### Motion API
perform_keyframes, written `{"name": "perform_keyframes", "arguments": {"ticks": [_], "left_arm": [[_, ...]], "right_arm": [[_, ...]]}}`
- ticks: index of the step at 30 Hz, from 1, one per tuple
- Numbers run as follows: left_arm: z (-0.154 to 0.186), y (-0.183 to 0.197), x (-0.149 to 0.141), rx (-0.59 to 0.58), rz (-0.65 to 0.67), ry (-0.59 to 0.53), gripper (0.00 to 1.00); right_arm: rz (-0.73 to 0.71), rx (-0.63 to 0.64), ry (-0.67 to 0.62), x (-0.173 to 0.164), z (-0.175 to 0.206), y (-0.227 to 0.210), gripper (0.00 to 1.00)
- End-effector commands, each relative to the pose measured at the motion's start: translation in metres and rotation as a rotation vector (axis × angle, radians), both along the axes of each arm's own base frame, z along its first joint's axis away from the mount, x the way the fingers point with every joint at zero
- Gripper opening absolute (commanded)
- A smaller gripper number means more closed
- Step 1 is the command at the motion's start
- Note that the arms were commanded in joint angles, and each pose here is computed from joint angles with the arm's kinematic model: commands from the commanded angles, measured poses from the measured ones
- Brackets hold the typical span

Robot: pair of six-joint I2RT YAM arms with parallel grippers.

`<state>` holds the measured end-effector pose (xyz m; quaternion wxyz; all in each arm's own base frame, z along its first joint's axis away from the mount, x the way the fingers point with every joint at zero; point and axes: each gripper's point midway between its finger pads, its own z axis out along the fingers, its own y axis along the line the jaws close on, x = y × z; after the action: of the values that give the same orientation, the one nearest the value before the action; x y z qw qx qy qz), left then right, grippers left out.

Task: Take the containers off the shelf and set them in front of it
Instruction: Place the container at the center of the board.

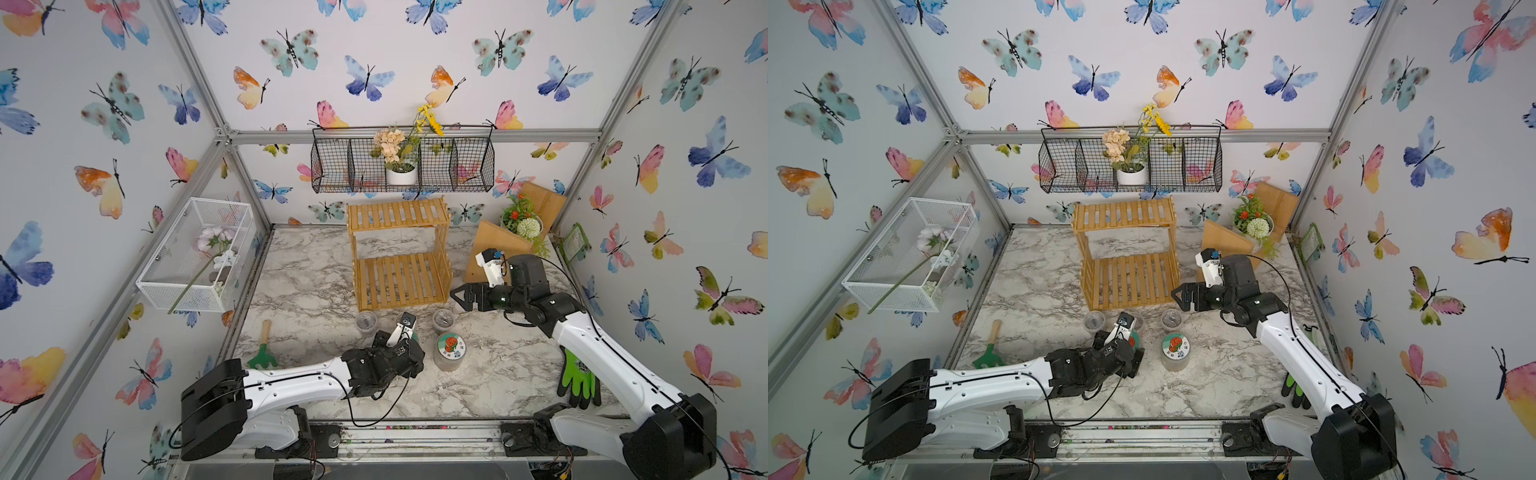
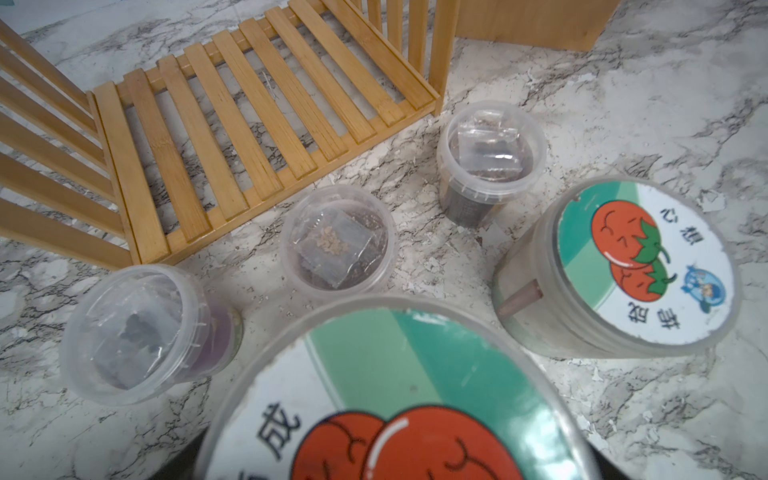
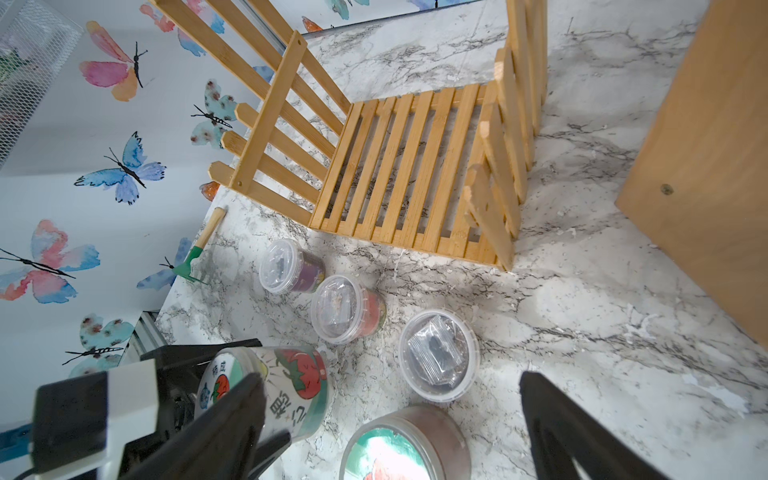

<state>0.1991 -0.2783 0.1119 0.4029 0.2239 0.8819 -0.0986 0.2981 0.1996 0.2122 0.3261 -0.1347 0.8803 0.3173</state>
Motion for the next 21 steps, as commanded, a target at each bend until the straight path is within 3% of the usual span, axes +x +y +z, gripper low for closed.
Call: {"name": "perform_keyframes", "arguments": {"ticks": [1,21], "left_arm": [[-0.001,-0.012,0.0,-0.039,-0.015,0.0,0.7],[-0.041,-0.02,0.005,0.033,-0.001,0.031,0.74]], "right_arm": [[-0.001,-0.009,0.002,-0.005,0.002,-0.004,0.98],[-0.002,-0.026,0.004,-0.011,-0.004,-0.008,0.98]]}}
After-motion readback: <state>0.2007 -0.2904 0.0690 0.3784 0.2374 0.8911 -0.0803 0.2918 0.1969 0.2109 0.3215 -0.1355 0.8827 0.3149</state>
